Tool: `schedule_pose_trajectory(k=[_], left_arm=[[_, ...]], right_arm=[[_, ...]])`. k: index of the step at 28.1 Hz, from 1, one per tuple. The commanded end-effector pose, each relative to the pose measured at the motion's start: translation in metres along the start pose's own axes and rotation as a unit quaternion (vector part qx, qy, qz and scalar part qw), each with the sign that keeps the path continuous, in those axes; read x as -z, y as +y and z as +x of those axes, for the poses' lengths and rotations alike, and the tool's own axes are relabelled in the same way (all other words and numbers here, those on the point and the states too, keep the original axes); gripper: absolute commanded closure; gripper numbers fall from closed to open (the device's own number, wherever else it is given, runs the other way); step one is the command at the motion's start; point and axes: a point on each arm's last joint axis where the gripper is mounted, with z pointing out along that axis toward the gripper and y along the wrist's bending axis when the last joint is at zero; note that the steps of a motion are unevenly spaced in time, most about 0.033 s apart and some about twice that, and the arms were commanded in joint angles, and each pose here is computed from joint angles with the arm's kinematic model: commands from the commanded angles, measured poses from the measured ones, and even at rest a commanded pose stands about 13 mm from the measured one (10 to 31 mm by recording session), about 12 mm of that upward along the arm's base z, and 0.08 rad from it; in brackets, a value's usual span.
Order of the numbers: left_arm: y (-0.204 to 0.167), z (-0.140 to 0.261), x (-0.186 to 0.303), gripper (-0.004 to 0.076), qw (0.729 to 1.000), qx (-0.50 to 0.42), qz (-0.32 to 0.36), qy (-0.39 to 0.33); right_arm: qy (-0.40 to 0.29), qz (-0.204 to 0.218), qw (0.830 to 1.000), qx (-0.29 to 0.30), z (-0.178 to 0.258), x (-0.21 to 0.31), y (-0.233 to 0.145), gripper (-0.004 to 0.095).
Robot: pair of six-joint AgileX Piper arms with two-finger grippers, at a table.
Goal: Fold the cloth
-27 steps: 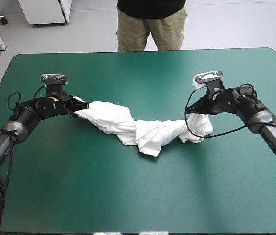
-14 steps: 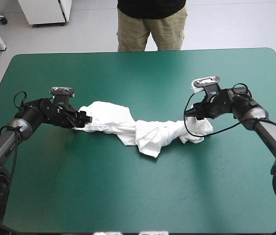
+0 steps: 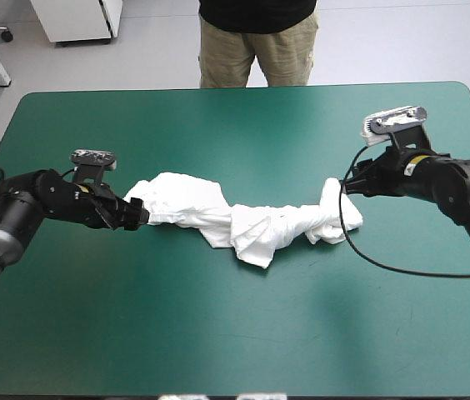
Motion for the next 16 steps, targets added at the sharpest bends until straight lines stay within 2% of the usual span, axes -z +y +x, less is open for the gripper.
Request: schedule_pose_trajectory(k=[1, 5, 9, 16], left_arm=[[-0.014, 0.001, 0.052, 0.0108, 0.997, -0.007, -0.007, -0.079], [-0.003, 0.005, 0.069, 0.0108, 0.990, 0.017, -0.088, -0.105], [0.013, 0.003, 0.058, 0.0108, 0.985, 0.036, -0.146, -0.082], [0.052, -0.011, -0.002, 0.0152, 0.989, 0.125, -0.070, -0.048]], right_arm=[[-0.034, 0.006, 0.999, -0.002, 0.000, 0.050, 0.001, 0.0395], [-0.038, -0.009, 0.999, -0.009, 0.008, 0.076, 0.006, 0.0396], [-0.040, -0.012, 0.999, -0.007, 0.012, 0.085, 0.007, 0.0397], [-0.024, -0.013, 1.000, 0.003, 0.012, 0.077, 0.007, 0.0399]])
